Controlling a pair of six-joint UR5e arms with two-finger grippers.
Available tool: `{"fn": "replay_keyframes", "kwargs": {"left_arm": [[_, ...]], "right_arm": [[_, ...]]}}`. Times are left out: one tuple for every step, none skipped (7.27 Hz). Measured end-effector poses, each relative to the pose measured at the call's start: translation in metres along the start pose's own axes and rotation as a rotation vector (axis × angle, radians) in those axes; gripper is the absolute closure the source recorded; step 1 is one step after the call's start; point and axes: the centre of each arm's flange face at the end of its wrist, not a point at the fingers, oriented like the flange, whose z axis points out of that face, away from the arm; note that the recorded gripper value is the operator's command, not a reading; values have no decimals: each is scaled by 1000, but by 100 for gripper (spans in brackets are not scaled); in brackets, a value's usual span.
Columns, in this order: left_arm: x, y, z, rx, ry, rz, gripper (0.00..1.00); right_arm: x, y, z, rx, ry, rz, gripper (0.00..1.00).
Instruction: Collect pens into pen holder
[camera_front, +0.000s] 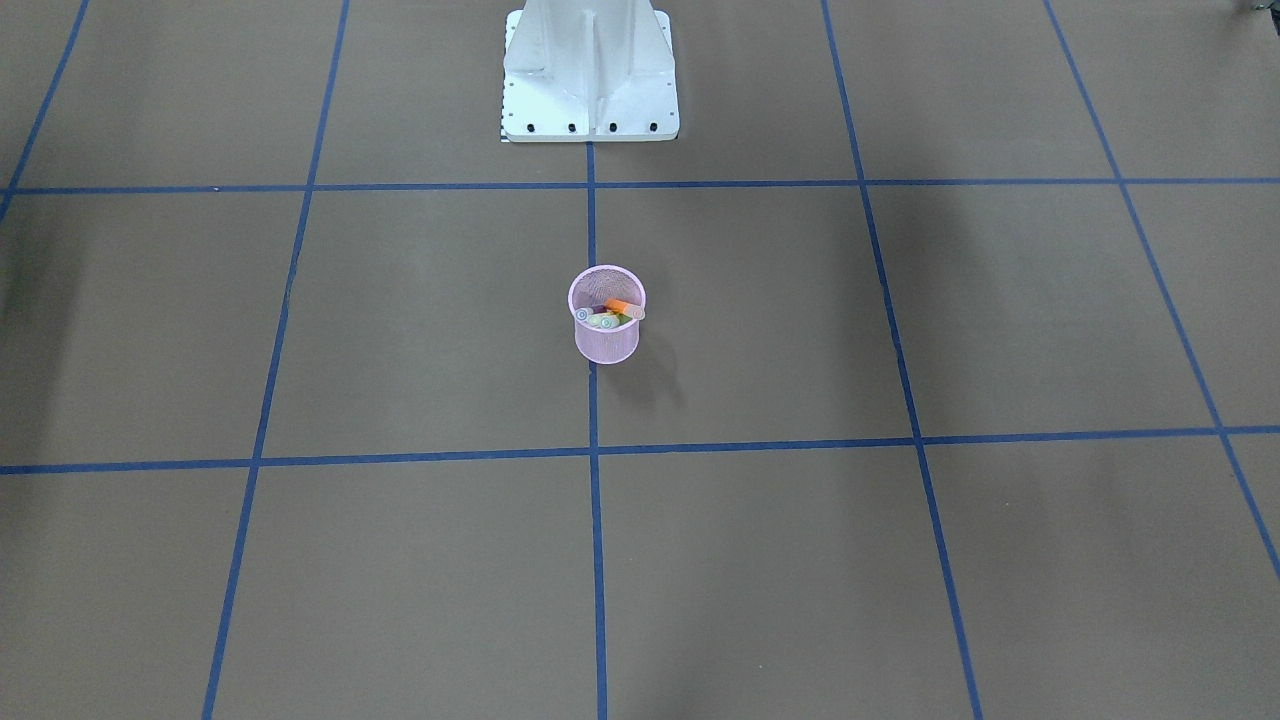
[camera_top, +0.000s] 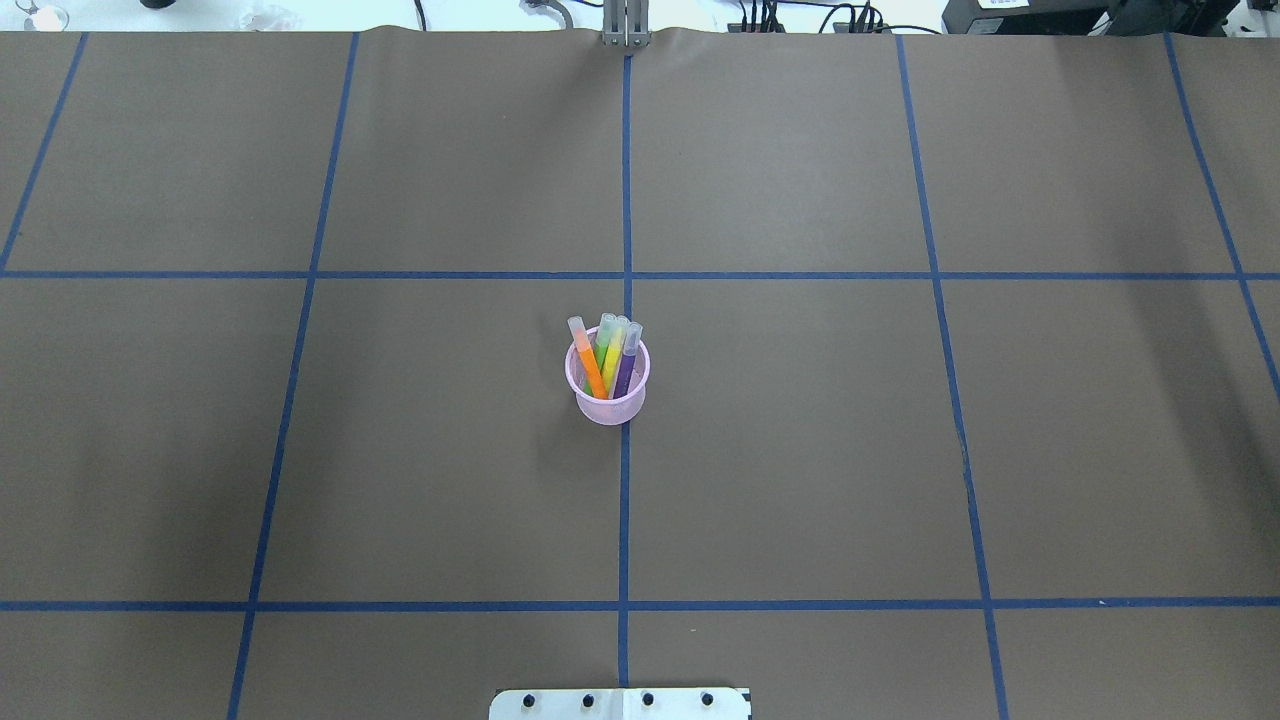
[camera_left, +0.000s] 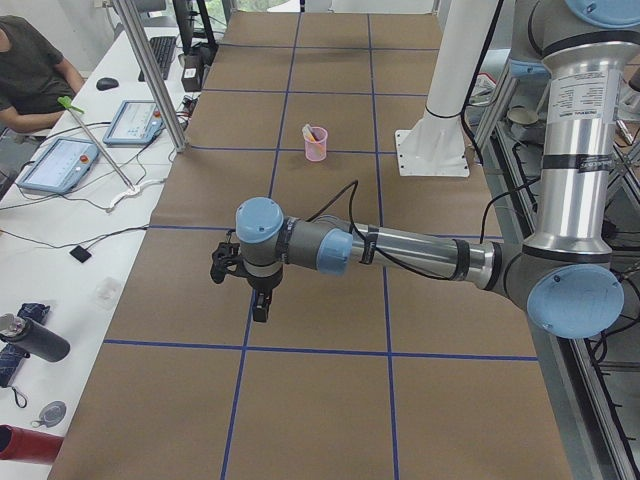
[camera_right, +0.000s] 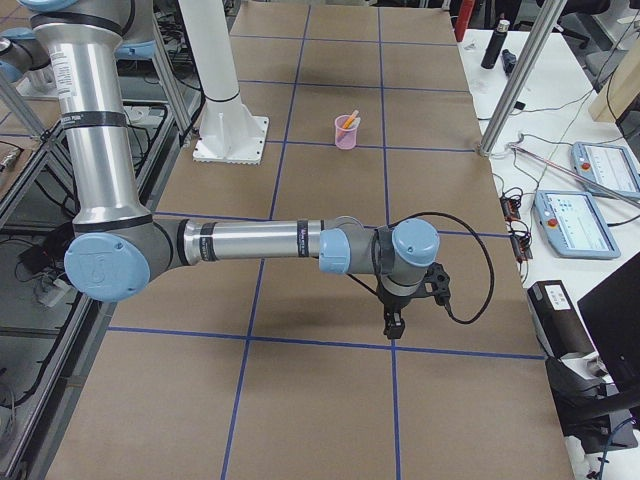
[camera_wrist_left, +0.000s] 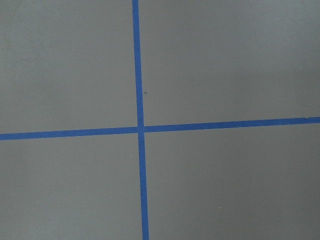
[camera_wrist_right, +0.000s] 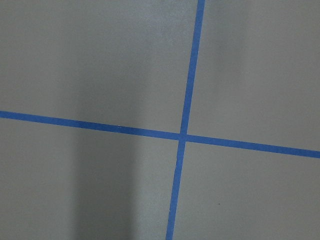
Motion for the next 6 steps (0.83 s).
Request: {"fn": "replay_keyframes", "kwargs": {"left_arm": [[-1,1,1,-2,0,0,0],[-5,2,5,-10,-3,-5,0],[-13,3,12,-24,-6,-18,0],[-20,5,18,-37,-7,-33,0],[-25,6,23,-47,-10,-46,0],[-28,7,26,-53,-13,-54,0]], "right_arm": [[1,2,-1,2,-2,2,0],[3,5,-2,5,-2,5,0],[4,7,-2,6,-2,7,0],[5,7,-2,6,-1,8,0],[4,7,-3,10,0,6,0],[1,6,-6,16,1,0,0]]}}
